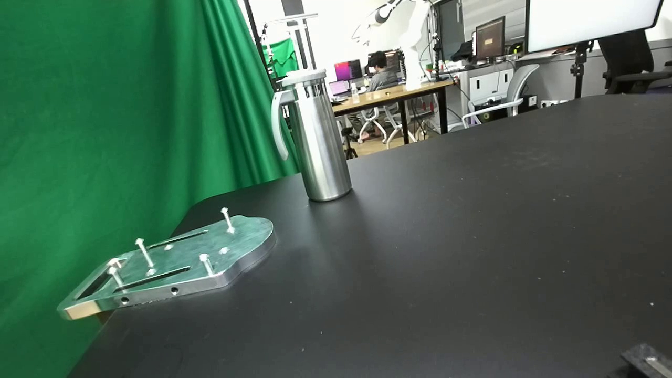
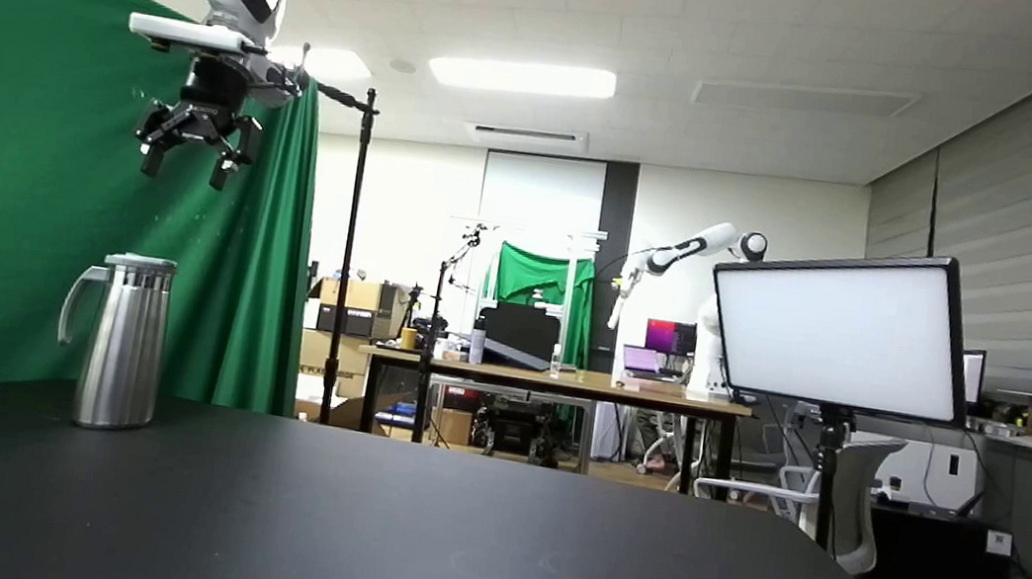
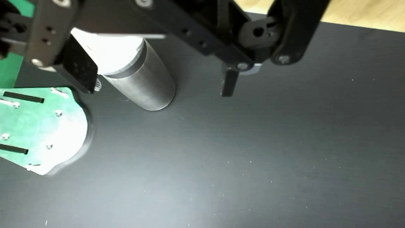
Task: Open the lid at the top of the thermos flask
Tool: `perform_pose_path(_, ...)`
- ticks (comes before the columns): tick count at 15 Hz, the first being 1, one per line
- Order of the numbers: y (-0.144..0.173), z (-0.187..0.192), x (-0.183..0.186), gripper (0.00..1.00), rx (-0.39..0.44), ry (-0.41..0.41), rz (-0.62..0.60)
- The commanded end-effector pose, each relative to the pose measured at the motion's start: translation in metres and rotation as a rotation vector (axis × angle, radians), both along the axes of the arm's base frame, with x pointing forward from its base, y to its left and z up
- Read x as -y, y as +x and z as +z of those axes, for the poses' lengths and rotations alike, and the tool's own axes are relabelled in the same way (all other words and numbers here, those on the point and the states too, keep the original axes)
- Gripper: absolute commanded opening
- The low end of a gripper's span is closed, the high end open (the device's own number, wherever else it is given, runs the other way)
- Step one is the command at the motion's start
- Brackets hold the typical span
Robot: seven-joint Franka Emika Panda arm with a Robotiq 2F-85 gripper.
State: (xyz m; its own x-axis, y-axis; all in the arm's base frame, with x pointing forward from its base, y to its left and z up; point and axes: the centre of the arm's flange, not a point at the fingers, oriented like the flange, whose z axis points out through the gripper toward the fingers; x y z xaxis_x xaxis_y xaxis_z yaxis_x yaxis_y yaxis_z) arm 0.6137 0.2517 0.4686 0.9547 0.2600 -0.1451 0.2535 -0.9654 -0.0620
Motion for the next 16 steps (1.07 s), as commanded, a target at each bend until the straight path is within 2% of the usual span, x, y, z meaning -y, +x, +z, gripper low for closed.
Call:
perform_pose_path(1,0.033,0.004,-0.051,1.0,0.041,-0.009,0.063)
perform_pose_path(3,0.038,0.001,-0.08,1.0,0.063,-0.02,0.118)
perform_pose_path(4,0.038,-0.003,-0.09,0.75,0.083,-0.029,0.144)
perform_pose_path(5,0.039,-0.007,-0.099,0.75,0.104,-0.052,0.159)
perform_pose_path(9,0.048,-0.028,-0.118,0.45,0.121,-0.085,0.203)
perform_pose_path(14,0.061,-0.046,-0.122,0.11,0.128,-0.052,0.225)
perform_pose_path(16,0.065,-0.05,-0.125,0.01,0.126,-0.038,0.232)
